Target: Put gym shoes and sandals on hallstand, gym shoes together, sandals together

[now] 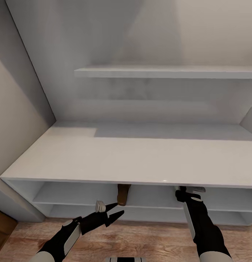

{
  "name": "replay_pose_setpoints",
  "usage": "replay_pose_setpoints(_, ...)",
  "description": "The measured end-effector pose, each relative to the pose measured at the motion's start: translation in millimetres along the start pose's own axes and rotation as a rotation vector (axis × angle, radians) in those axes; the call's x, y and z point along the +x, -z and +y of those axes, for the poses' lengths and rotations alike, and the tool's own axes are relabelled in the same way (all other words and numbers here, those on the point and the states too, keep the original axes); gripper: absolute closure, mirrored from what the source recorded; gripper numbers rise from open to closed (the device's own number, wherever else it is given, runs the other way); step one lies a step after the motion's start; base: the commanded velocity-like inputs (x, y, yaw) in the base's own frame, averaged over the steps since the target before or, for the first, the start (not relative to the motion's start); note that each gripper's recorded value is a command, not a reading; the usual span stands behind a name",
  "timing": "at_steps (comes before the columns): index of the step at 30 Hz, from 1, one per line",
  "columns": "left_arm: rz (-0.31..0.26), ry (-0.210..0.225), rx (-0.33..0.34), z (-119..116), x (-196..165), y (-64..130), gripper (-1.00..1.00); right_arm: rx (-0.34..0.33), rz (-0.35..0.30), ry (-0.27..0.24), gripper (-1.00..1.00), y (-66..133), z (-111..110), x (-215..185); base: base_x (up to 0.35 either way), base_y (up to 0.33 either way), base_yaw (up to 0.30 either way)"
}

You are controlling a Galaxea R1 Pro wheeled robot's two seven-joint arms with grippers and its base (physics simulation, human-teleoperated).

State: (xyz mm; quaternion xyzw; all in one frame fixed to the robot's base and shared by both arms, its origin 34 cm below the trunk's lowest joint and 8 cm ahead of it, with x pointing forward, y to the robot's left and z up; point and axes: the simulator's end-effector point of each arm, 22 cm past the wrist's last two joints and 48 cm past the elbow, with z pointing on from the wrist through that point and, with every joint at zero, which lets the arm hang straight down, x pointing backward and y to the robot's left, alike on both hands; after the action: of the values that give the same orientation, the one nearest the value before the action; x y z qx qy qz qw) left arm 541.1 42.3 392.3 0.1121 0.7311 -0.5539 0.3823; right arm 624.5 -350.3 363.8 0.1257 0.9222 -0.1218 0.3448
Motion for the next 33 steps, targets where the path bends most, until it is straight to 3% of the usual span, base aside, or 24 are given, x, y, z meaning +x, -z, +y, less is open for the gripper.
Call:
replay_pose_setpoints(13,0.004,0.008,-0.004,1.3,3.3,1.0,-1.0,-0.003,0.0,-0.003,1.0,0.1,0.7,-0.1,0.001,0.0,0.0)
replay_pose_setpoints(14,0.004,0.008,-0.004,1.3,3.3,1.1,-1.0,-0.003,0.0,-0.003,-1.0,0.1,0.7,-0.1,0.0,0.0,0.0)
replay_pose_setpoints(33,0.004,0.009,-0.004,1.5,3.5,1.0,-1.0,-0.008,0.007,-0.009,-1.0,-0.8,2.1,2.9,-0.001,0.0,0.0)
